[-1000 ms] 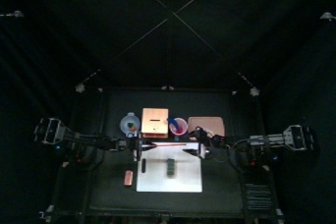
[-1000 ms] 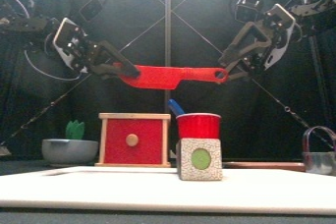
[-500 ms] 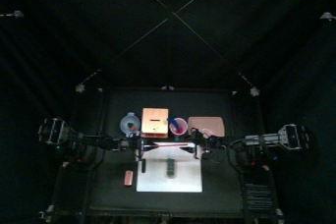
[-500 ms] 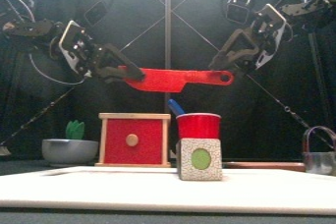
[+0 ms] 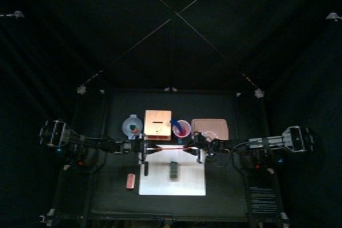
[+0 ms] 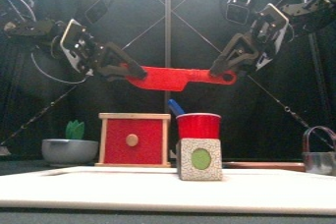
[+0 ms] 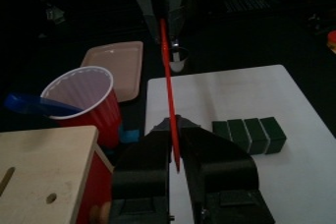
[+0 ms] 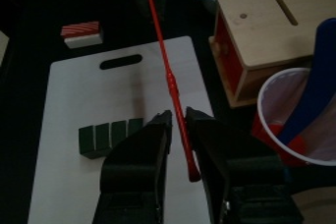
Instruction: Grab knife with other hand
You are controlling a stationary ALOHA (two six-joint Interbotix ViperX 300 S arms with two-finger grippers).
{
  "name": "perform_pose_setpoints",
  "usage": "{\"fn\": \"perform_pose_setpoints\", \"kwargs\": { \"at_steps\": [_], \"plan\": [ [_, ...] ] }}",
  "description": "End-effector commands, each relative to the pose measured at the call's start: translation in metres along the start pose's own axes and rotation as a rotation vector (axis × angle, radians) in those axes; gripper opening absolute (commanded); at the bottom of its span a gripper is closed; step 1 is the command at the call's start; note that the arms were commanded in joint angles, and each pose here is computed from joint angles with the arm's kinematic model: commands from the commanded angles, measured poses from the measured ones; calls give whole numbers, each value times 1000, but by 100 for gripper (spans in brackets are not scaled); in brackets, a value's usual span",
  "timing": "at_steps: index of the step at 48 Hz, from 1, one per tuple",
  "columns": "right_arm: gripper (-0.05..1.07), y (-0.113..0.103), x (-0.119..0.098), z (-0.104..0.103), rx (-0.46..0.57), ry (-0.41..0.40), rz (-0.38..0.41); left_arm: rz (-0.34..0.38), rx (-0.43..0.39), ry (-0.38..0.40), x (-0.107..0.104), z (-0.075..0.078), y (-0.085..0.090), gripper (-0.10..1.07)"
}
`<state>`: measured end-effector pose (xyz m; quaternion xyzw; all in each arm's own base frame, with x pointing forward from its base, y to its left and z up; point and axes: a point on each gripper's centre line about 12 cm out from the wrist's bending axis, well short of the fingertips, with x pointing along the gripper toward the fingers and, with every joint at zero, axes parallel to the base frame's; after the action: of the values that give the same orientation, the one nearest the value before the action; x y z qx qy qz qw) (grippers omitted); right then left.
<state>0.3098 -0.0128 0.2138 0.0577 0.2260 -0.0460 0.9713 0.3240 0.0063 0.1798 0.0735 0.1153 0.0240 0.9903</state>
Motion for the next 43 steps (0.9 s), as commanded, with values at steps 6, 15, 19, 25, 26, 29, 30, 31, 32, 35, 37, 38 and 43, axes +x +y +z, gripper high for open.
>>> {"fn": "perform_pose_setpoints", "kwargs": {
  "at_steps": [6, 15, 19, 25, 26, 29, 30, 31, 32, 35, 37, 38, 43],
  "plan": [
    [46, 0, -1, 8, 1, -14, 3, 3, 10, -44, 4, 11, 2, 45],
    [40, 1, -3, 12, -5, -30, 5, -10, 23, -29, 7, 5, -2, 45],
    [40, 4, -6, 12, -5, -32, 16, -17, 24, -2, 11, -4, -4, 45],
    [40, 19, -8, 1, -20, 14, 66, -33, 28, 31, 21, -13, -11, 44],
    [40, 23, -9, -2, -22, 28, 77, -42, 29, 37, 24, -15, -14, 44],
    [40, 30, -10, -6, -22, 48, 98, -58, 33, 47, 30, -17, -20, 44],
    [39, 33, -9, -8, -21, 60, 108, -62, 34, 45, 33, -16, -22, 44],
    [39, 35, -9, -9, -18, 66, 113, -65, 33, 47, 34, -16, -24, 44],
    [39, 36, -10, -11, -15, 72, 118, -69, 34, 51, 36, -17, -25, 44],
    [39, 40, -10, -14, 0, 84, 128, -81, 37, 60, 41, -19, -30, 42],
    [39, 44, -10, -16, 13, 92, 138, -93, 41, 69, 43, -21, -35, 40],
    [39, 45, -11, -17, 19, 94, 141, -97, 42, 72, 44, -20, -36, 39],
    [39, 50, -12, -21, 40, 106, 156, -121, 48, 106, 47, -26, -44, 32]
  ]
}}
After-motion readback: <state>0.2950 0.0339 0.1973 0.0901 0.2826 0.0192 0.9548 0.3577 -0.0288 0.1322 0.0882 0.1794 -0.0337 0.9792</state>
